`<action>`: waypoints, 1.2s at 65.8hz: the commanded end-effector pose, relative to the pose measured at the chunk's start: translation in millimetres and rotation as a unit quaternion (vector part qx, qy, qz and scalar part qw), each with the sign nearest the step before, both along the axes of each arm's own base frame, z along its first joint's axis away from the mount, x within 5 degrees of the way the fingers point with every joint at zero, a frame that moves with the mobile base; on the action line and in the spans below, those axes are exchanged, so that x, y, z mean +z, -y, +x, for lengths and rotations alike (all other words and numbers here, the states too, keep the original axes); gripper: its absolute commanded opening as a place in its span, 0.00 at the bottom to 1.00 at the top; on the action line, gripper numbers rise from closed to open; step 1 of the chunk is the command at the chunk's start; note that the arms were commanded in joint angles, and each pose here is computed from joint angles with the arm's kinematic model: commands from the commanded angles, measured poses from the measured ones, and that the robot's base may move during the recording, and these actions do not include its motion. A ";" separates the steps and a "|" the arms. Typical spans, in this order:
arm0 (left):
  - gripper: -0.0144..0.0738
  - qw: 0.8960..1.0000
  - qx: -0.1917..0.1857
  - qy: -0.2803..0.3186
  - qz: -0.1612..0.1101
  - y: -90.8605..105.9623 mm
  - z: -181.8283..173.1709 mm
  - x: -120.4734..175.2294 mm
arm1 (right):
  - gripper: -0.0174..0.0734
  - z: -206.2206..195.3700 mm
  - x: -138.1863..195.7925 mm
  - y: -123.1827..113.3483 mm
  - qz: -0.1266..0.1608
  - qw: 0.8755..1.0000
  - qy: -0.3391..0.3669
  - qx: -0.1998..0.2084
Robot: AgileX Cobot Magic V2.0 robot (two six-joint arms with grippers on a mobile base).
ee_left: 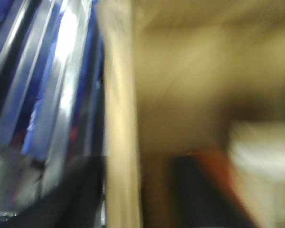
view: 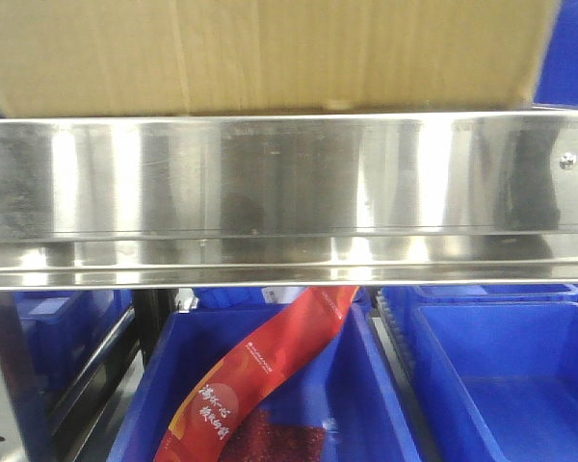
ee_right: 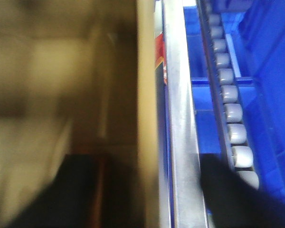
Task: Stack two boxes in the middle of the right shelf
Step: 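Lower the stacked boxes onto the middle shelf with both grippers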
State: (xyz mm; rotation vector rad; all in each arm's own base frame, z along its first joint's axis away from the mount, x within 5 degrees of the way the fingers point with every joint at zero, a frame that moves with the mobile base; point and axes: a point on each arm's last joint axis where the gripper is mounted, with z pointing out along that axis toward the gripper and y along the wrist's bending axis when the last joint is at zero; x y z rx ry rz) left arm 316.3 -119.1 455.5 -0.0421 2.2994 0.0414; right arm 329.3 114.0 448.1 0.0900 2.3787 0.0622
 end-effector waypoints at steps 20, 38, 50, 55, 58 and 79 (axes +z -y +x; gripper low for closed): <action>0.63 0.998 -0.005 0.060 -0.013 -3.8 -6.0 26.3 | 0.57 -11.1 17.4 7.6 0.002 0.999 0.033 -0.005; 0.08 0.996 0.012 0.092 0.013 -13.5 -12.1 39.6 | 0.01 -21.2 30.2 11.6 0.012 0.998 0.059 -0.003; 0.05 0.998 0.001 0.063 -0.017 -11.6 -20.5 38.4 | 0.01 -22.1 33.7 11.8 0.010 0.997 0.072 0.006; 0.05 0.997 -0.031 0.060 -0.025 -6.8 -23.9 34.5 | 0.01 -23.1 34.6 11.9 -0.011 0.996 0.083 0.029; 0.05 0.996 -0.046 0.064 -0.040 -4.7 -26.8 32.0 | 0.01 -25.8 35.0 11.8 -0.017 0.994 0.096 0.043; 0.05 0.980 -0.121 0.131 -0.086 -3.5 -52.0 -23.1 | 0.01 -57.8 12.4 20.7 -0.019 0.974 0.207 0.094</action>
